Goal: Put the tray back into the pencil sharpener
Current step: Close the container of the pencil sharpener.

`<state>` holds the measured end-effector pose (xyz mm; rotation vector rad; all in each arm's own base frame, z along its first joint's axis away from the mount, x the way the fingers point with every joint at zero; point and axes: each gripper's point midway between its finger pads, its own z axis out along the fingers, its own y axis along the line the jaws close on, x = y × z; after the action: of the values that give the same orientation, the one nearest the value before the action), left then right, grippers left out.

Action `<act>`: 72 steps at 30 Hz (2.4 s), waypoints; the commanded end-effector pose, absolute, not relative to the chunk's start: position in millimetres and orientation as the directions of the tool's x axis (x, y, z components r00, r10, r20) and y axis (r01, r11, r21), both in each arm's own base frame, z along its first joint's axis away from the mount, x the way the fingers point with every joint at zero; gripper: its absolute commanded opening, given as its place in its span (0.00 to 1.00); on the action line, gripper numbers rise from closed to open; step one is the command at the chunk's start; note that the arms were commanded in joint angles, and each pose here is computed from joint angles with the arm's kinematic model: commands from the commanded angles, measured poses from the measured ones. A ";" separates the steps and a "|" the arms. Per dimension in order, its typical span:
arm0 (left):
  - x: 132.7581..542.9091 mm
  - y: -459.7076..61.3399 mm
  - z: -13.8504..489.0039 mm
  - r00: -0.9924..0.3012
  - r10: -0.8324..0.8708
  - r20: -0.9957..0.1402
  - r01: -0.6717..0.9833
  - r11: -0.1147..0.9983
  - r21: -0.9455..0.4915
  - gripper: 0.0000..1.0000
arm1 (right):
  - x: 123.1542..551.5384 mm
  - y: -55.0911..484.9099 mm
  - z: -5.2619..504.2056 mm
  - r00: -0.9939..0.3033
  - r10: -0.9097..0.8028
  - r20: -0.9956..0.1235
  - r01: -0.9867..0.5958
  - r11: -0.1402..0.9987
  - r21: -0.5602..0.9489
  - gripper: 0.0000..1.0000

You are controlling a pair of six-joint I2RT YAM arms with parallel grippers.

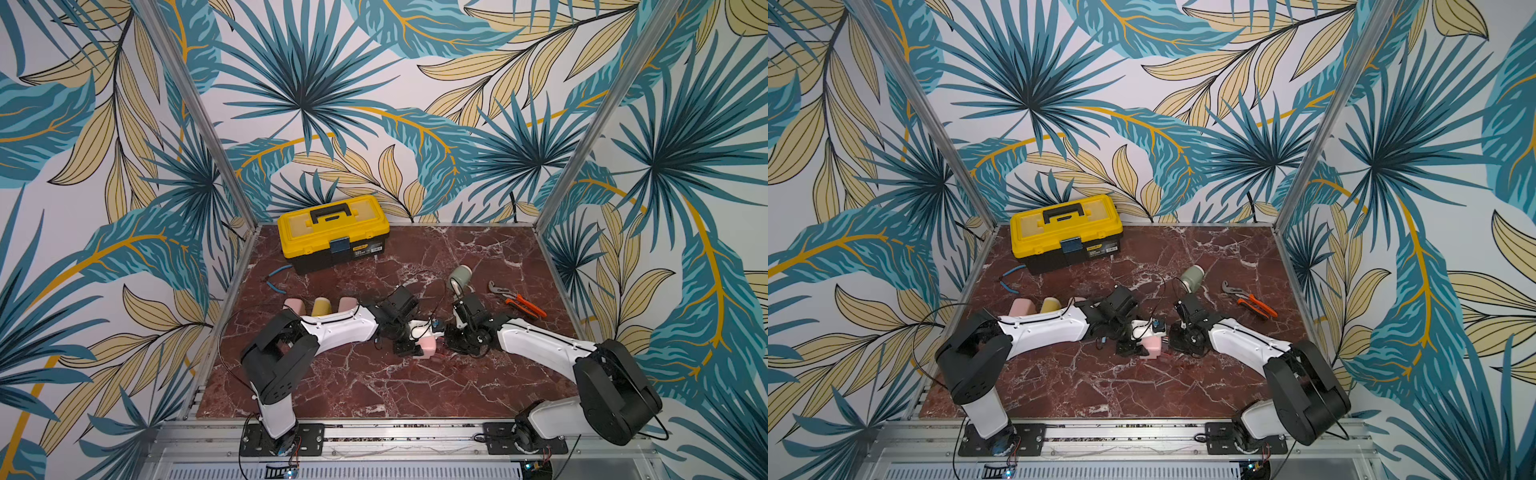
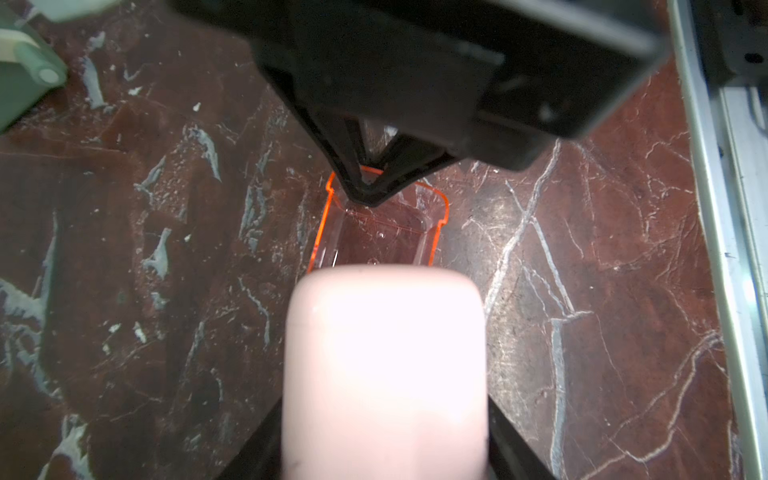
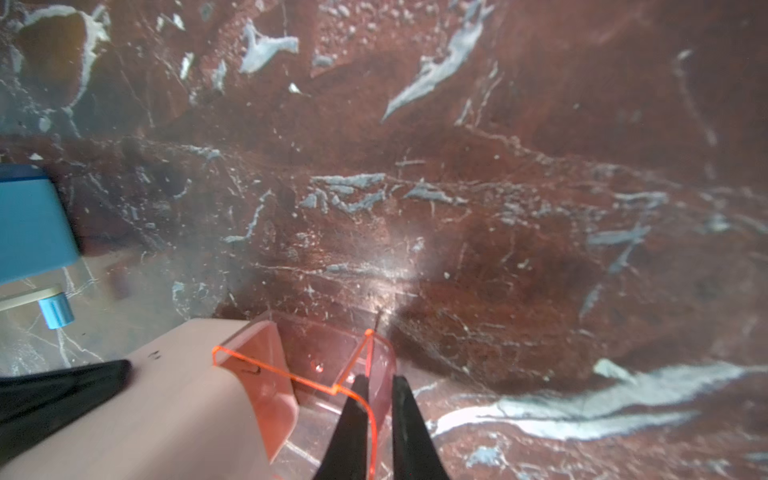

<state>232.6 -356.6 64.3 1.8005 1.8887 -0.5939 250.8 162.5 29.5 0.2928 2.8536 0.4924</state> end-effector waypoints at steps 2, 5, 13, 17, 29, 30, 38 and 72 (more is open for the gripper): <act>227.8 -365.9 56.7 -0.017 0.798 -0.603 1.000 0.012 -0.013 0.48 | 265.1 184.4 37.7 -0.949 0.234 -0.212 0.118 0.886 0.449 0.17; 227.0 -366.7 56.6 -0.017 0.796 -0.605 1.000 0.009 -0.017 0.48 | 268.9 187.9 39.5 -0.945 0.245 -0.217 0.120 0.876 0.468 0.19; 231.0 -363.4 55.2 -0.017 0.804 -0.594 1.000 0.024 0.003 0.48 | 258.3 172.9 38.4 -0.953 0.200 -0.229 0.098 0.914 0.393 0.18; 232.7 -363.3 56.0 -0.016 0.805 -0.593 1.000 0.028 0.011 0.48 | 246.2 160.7 32.1 -0.962 0.157 -0.225 0.074 0.938 0.337 0.19; 235.0 -360.8 54.4 -0.015 0.811 -0.584 0.999 0.035 0.024 0.48 | 239.2 156.7 24.8 -0.966 0.095 -0.240 0.014 0.949 0.316 0.22; 234.7 -360.9 54.2 -0.015 0.812 -0.584 0.999 0.035 0.024 0.48 | 240.0 156.9 23.9 -0.966 0.091 -0.242 0.011 0.950 0.313 0.21; 238.6 -360.8 54.9 -0.014 0.815 -0.579 0.998 0.044 0.038 0.48 | 238.2 156.7 18.0 -0.972 0.030 -0.232 -0.040 0.956 0.289 0.15; 240.3 -361.2 49.2 -0.028 0.821 -0.570 0.998 0.055 0.029 0.43 | 244.2 137.9 32.9 -0.911 0.307 -0.275 0.200 0.912 0.358 0.22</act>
<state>235.3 -361.1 63.9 1.8011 1.8817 -0.5851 249.2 143.5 49.8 0.2973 2.6948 0.5093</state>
